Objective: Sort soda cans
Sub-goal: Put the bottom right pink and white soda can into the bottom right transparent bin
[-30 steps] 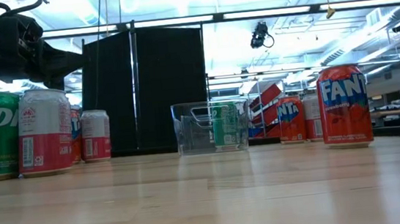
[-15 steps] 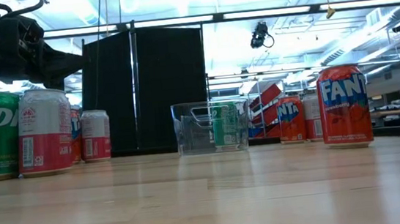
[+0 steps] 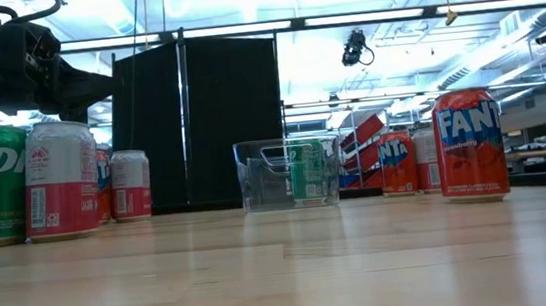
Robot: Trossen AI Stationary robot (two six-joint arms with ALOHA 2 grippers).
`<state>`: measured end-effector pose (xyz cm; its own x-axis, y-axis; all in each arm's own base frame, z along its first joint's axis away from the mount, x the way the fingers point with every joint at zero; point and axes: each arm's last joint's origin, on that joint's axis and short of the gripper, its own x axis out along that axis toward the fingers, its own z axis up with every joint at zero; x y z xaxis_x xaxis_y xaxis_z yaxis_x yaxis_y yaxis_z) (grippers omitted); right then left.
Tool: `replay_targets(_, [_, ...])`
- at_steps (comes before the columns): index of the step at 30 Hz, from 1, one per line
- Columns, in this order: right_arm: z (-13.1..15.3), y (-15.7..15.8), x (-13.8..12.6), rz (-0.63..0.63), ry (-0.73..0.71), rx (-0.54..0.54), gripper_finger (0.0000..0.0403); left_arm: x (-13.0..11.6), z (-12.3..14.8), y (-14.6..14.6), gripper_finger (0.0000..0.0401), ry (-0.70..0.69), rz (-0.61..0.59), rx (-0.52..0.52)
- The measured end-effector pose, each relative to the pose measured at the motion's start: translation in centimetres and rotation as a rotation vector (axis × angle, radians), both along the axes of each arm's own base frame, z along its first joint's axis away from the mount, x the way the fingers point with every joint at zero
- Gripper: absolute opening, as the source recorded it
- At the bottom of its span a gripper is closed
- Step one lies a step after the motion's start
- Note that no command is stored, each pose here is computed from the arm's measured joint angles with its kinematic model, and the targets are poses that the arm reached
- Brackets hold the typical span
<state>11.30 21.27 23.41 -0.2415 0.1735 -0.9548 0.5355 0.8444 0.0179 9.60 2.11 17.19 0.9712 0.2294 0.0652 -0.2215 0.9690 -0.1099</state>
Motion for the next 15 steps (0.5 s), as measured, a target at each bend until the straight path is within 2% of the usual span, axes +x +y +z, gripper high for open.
replay_targets(2, [-0.03, -0.03, -0.06, -0.028, 0.020, -0.009, 0.0300, 0.00, -0.03, 0.00, 0.0011, 0.003, 0.000, -0.001])
replay_targets(5, [-0.18, -0.28, -0.31, -0.071, 0.104, -0.029, 0.0364, 0.00, -0.05, 0.00, 0.0011, 0.005, 0.000, -0.001])
replay_targets(7, [-0.12, -0.44, -0.46, -0.091, 0.169, -0.026, 0.0385, 0.00, -0.05, 0.00, 0.0011, 0.005, 0.000, -0.001])
replay_targets(15, [0.04, -0.59, 0.17, -0.078, 0.218, 0.043, 0.0334, 0.00, -0.04, 0.00, 0.0011, 0.004, 0.000, -0.001])
